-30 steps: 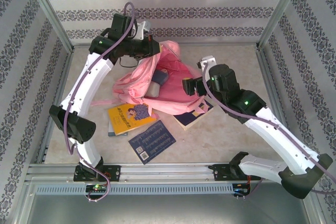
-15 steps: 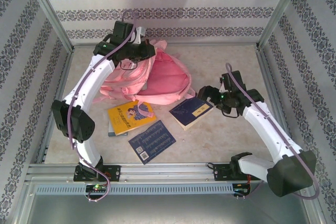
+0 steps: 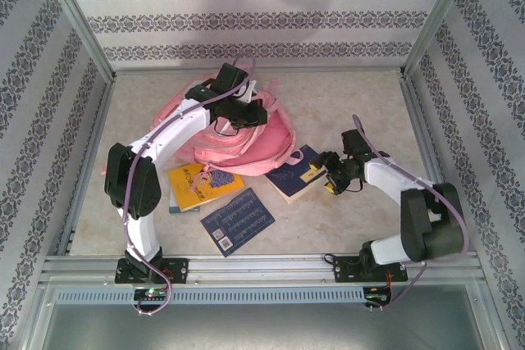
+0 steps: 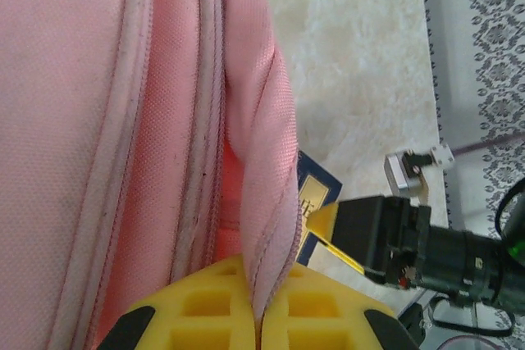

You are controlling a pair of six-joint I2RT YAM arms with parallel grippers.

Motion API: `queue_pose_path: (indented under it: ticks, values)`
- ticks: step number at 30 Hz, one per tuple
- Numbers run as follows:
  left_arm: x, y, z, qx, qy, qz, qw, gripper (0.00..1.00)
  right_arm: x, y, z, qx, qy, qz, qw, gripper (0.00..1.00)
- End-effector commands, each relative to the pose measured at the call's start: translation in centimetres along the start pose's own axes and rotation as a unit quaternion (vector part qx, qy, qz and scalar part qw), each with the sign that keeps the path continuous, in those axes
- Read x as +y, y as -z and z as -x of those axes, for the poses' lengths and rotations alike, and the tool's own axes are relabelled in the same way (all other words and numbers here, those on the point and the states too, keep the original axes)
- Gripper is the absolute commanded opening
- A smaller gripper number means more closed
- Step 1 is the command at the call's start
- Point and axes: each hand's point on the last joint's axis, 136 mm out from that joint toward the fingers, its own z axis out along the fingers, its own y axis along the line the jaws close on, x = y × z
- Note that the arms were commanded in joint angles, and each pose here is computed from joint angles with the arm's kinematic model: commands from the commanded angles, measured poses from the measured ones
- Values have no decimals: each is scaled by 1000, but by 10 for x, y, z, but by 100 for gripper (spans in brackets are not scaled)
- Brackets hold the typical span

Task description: Pack the student bag

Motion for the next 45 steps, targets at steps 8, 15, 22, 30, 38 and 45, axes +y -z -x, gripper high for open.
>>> queue_pose_path:
  ticks: [8, 15, 22, 30, 38, 45]
  values:
    - [-7, -35, -38, 55, -28, -10, 998, 0, 49, -2, 15, 4, 22, 78, 997, 63]
    - [-3, -38, -42, 63, -32, -5, 997, 0, 61, 11, 6, 12, 39, 102, 994, 56]
    - [-5, -37, -42, 65, -34, -8, 997, 0, 65, 7, 0, 16, 63, 103, 993, 43]
    - [-7, -36, -45, 69, -34, -10, 997, 0, 78, -23, -7, 22, 81, 114, 990, 28]
    - [-8, -33, -45, 69, -29, -9, 997, 0, 78, -38, 2, 5, 86, 108, 990, 11]
    - [14, -1, -10, 3, -14, 50, 999, 0, 54, -34, 11, -7, 101, 49, 994, 4]
